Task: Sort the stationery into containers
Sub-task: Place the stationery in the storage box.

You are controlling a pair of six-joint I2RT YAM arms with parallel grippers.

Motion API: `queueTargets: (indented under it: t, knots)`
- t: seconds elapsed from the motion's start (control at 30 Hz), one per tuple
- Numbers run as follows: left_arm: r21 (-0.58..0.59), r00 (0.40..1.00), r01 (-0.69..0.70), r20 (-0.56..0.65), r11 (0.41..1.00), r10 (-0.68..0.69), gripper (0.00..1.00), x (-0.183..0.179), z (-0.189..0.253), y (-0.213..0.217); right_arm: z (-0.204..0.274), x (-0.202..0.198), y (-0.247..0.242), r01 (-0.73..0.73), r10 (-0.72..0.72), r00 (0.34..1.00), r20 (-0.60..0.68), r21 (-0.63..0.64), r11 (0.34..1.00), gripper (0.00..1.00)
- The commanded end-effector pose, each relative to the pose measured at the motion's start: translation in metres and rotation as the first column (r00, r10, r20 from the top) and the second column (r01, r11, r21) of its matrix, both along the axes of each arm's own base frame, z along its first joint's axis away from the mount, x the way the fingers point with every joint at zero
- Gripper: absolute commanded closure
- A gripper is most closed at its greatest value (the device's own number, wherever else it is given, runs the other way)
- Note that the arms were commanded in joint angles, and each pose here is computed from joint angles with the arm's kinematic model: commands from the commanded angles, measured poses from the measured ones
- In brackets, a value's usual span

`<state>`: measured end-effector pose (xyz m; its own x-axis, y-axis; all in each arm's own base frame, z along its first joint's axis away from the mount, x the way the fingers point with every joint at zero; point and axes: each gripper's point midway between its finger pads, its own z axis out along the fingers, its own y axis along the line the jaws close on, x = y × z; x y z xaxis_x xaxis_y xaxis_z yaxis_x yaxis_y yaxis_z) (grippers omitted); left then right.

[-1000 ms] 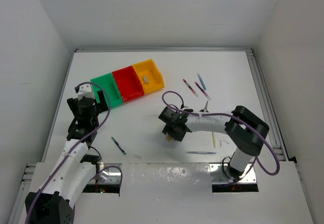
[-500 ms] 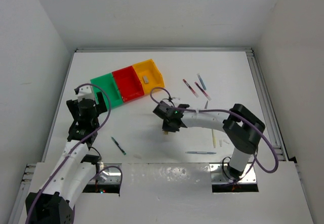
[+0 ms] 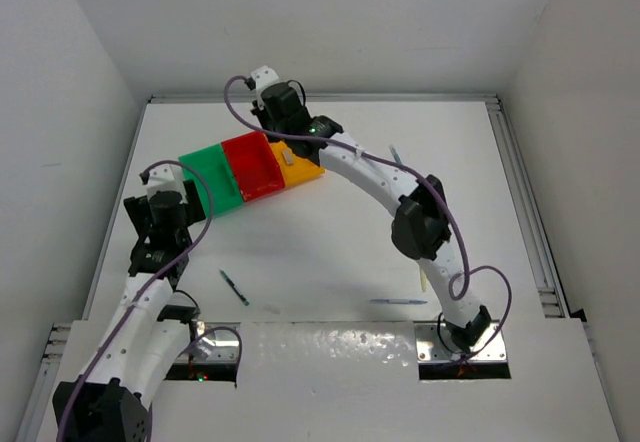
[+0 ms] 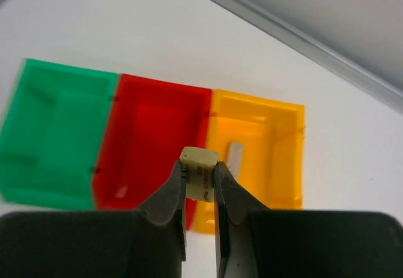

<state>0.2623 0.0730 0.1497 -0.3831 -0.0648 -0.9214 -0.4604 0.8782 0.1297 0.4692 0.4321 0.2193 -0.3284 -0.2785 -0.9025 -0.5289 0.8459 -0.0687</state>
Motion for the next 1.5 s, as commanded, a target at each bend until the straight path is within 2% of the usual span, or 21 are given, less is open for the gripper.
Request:
queueTargets:
  t: [0.0,0.2,0.4,0.53,0.67,0.97,1.07,1.3,1.33,1.4,1.47]
  knots:
    - [-0.008,0.999,-0.014,0.035,1.0,0.014,0.03,0.007,0.018,0.003,-0.031,0.034,-0.005,0.012,0.005,0.992,0.126,-0.135,0.991,1.0]
    - [-0.007,1.0,-0.02,0.015,1.0,0.02,0.03,0.008,0.009,0.005,-0.045,0.064,-0.016,0.12,-0.112,0.983,0.147,-0.051,0.991,1.0]
    - [0.005,1.0,-0.018,0.007,1.0,0.018,0.03,0.008,0.004,0.006,-0.055,0.08,-0.034,0.154,-0.152,0.981,0.122,-0.011,0.988,1.0]
    - [0.008,1.0,-0.022,0.003,1.0,0.022,0.03,0.008,0.0,0.008,-0.083,0.083,-0.042,0.131,-0.126,0.988,0.086,-0.055,0.99,1.0]
    - [0.016,1.0,-0.028,0.005,0.999,0.028,0.03,0.01,0.003,0.01,-0.116,0.084,-0.054,0.114,-0.101,0.992,0.079,-0.186,0.976,1.0]
    - [0.02,1.0,-0.028,-0.013,0.999,0.028,0.03,0.013,0.0,0.011,-0.156,0.086,-0.063,0.123,-0.12,0.992,0.027,-0.225,0.966,0.98]
    - [0.02,1.0,-0.028,-0.004,0.999,0.028,0.03,0.016,0.002,0.011,-0.158,0.085,-0.061,0.134,-0.132,0.991,0.021,-0.21,0.969,0.93]
    - [0.051,1.0,-0.025,-0.011,0.998,0.025,0.02,0.017,0.004,0.014,-0.154,0.085,-0.06,0.142,-0.14,0.99,0.02,-0.18,0.973,0.71]
    - [0.053,1.0,-0.029,-0.011,0.998,0.03,0.01,0.016,0.004,0.015,-0.149,0.086,-0.061,0.147,-0.145,0.989,0.025,-0.173,0.974,0.65]
    - [0.055,0.999,-0.031,-0.01,0.998,0.032,0.0,0.016,0.006,0.016,-0.143,0.084,-0.059,0.139,-0.137,0.99,0.025,-0.162,0.977,0.63]
    - [0.049,0.999,-0.029,-0.025,0.998,0.03,0.0,0.015,0.004,0.015,-0.126,0.085,-0.057,0.142,-0.138,0.99,0.041,-0.132,0.981,0.56]
